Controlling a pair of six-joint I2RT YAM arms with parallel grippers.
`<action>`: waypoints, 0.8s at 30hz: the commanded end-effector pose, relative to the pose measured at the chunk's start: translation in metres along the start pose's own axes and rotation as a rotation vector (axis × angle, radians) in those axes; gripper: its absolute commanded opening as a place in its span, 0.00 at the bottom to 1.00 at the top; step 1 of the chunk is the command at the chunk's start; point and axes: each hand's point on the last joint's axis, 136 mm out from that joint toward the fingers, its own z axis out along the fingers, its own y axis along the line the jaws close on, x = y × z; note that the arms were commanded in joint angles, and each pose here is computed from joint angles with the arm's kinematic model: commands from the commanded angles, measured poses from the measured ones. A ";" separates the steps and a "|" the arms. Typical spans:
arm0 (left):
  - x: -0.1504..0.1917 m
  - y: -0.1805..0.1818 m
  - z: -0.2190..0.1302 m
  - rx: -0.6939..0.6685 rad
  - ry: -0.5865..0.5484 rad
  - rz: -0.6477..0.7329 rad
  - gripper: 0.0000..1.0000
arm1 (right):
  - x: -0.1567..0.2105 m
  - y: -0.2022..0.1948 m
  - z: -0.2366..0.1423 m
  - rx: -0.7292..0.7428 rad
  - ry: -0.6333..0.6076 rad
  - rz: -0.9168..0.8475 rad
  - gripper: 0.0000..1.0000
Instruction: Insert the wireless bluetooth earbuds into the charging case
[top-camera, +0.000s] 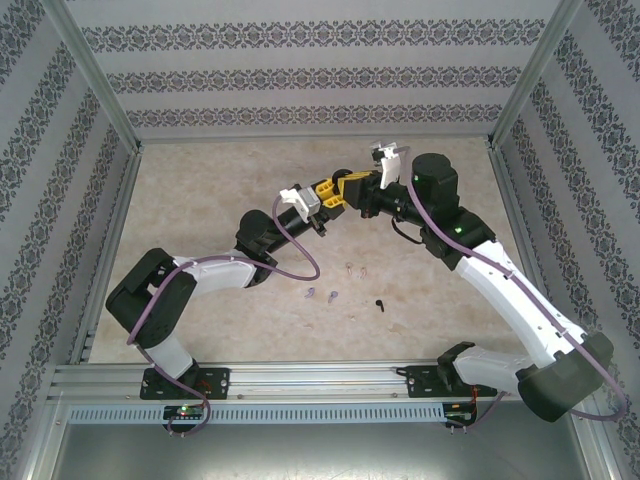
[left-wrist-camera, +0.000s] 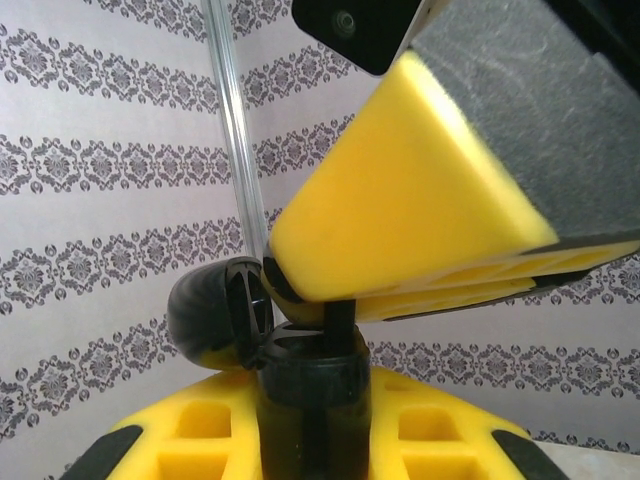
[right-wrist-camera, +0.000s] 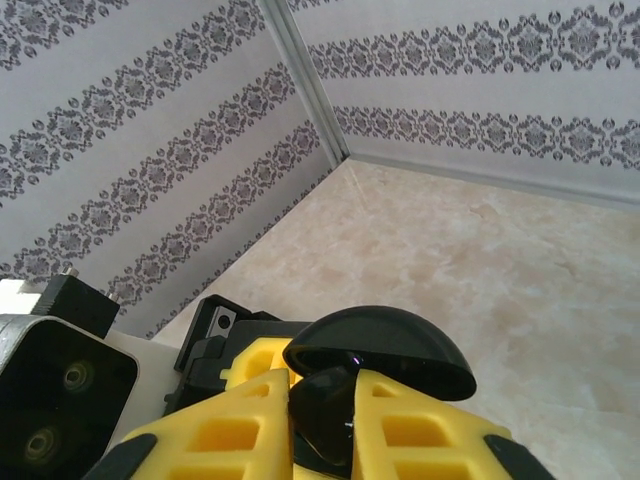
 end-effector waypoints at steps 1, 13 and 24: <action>-0.036 -0.003 0.009 0.015 -0.120 0.005 0.00 | 0.012 -0.002 0.000 0.008 0.066 -0.007 0.28; -0.031 -0.003 0.009 0.014 -0.111 -0.007 0.00 | -0.039 -0.009 -0.021 0.094 -0.075 0.038 0.71; -0.031 -0.003 0.002 0.001 -0.099 0.014 0.00 | -0.034 -0.070 -0.095 0.418 -0.178 0.369 0.79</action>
